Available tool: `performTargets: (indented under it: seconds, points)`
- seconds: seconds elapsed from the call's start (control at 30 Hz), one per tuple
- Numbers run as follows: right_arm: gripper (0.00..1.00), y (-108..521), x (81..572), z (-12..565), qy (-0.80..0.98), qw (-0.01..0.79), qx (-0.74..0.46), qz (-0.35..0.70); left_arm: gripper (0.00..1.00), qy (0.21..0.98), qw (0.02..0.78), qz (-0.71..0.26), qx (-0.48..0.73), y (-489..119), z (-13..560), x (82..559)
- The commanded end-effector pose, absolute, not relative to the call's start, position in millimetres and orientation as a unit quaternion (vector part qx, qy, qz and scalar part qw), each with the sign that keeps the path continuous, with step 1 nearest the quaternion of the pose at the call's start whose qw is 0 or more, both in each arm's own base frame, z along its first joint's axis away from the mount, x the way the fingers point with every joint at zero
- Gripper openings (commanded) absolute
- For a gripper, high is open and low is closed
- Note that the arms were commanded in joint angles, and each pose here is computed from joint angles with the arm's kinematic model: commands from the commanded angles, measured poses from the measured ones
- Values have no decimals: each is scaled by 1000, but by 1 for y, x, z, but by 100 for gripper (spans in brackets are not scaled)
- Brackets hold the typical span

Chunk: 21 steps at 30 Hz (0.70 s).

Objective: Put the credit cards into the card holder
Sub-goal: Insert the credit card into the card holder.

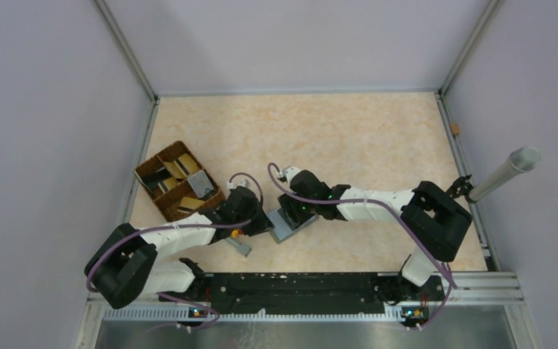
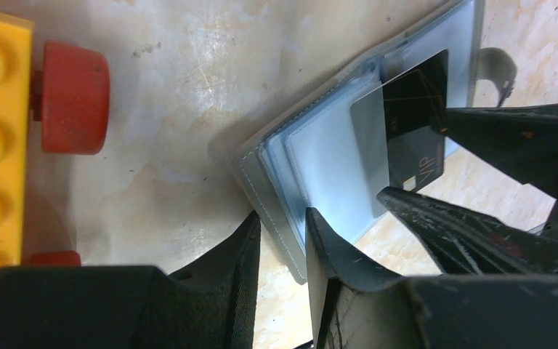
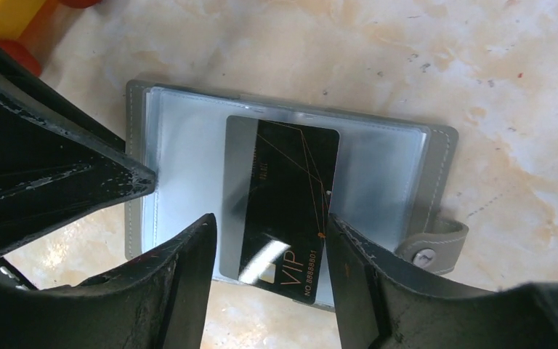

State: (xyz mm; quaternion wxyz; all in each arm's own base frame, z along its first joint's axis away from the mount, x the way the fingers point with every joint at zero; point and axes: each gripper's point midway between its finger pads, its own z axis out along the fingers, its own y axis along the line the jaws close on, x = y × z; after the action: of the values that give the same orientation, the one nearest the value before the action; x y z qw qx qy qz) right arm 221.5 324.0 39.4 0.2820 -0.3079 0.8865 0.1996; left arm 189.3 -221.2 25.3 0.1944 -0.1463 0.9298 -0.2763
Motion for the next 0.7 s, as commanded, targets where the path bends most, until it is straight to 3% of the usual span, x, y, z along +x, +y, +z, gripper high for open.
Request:
performTargets:
  seconds: [0.0,0.67]
  points:
    - [55,336,218,40,883,269,-308,231,31,927,196,-281,-152,-226,25,193]
    - [46,369,196,49,900,204,-212,322,29,912,212,-312,-159,-234,34,198]
